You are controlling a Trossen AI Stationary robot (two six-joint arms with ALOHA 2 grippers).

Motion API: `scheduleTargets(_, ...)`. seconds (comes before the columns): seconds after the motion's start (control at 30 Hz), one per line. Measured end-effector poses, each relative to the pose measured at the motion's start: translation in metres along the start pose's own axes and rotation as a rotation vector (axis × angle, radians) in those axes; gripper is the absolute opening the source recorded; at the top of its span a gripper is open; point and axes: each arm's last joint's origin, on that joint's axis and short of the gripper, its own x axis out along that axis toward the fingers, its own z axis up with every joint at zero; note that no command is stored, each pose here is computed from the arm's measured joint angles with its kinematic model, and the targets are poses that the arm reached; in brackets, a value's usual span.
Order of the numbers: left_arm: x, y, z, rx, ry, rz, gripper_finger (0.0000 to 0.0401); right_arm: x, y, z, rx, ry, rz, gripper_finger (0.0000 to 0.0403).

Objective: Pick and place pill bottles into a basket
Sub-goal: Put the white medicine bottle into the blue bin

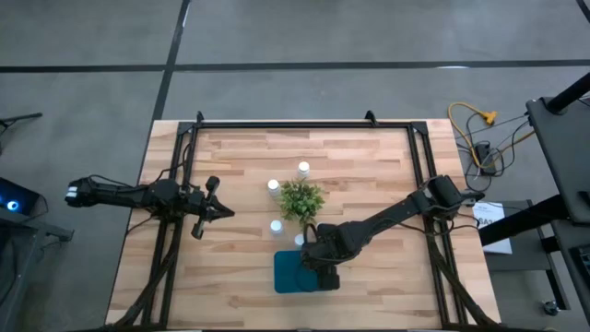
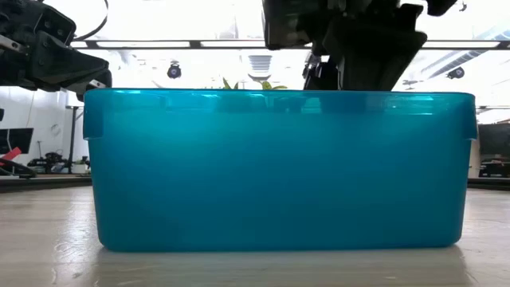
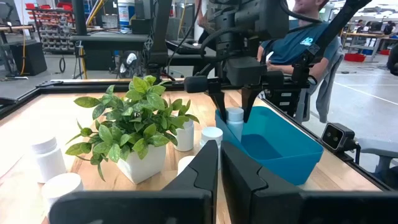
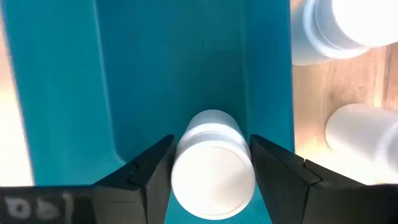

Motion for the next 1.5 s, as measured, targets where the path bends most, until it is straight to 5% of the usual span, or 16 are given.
scheduleTargets(1.17, 0.0000, -0.0001, 0.0000, 0.000, 0.000, -0.004, 0.0001, 0.0034, -0.0027, -0.0014, 0.000, 0.001, -0.010, 0.0193)
scheduleTargets(1.5, 0.0000, -0.0001, 0.0000, 0.000, 0.000, -0.004, 0.0001, 0.0041, -0.0039, -0.0016, 0.004, -0.006, -0.034, 0.0252)
